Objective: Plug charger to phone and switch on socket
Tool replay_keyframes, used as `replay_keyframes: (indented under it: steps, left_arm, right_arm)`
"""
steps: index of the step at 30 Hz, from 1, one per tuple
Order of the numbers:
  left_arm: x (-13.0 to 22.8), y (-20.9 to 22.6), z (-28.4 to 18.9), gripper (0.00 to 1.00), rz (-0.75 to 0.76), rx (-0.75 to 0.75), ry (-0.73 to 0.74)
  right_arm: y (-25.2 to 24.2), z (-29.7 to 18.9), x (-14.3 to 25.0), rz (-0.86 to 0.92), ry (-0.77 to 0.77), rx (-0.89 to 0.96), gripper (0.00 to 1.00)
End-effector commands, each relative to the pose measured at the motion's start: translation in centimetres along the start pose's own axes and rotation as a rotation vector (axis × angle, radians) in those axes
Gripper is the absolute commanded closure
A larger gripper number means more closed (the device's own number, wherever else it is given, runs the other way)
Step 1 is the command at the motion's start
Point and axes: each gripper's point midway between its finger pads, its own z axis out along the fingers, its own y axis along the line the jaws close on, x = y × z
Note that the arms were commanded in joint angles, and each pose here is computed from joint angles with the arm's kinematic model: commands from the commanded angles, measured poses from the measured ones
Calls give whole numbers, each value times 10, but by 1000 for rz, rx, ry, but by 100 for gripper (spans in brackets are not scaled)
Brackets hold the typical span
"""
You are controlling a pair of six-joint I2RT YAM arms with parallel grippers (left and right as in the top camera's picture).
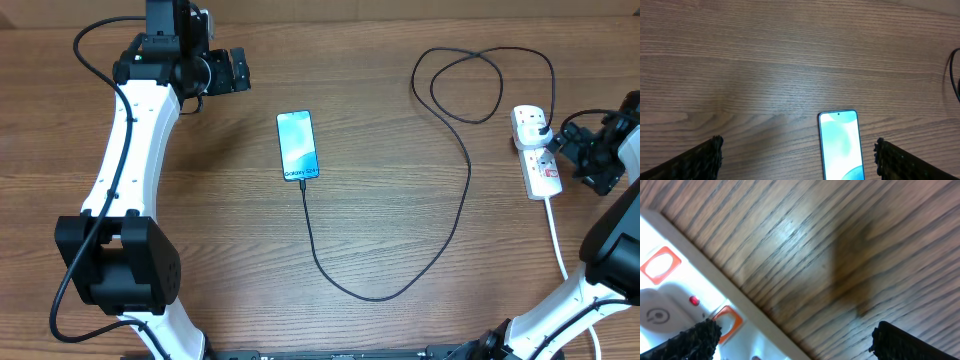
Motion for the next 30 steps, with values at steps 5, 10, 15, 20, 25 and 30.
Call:
replay_keyframes:
  steps: [5, 10, 15, 20, 25, 30]
  left_arm:
    - [0, 2, 3, 0, 13, -12, 1]
    - [0, 2, 3, 1, 13, -12, 1]
    - [0, 2, 3, 0, 13, -12, 1]
    - [0, 2, 3, 0, 13, -12, 1]
    - [0, 2, 3, 0, 13, -12, 1]
    - [0, 2, 3, 0, 13, -12, 1]
  right_arm:
    - [8, 9, 17, -33, 62, -33, 0]
    - [1, 4, 19, 0, 74, -19, 0]
    - [-13, -28, 6, 81, 8, -5, 0]
    - [-25, -87, -5, 99, -110, 32, 0]
    - [-21, -152, 7, 136, -194, 22, 0]
    - [12, -200, 43, 84, -182, -112, 0]
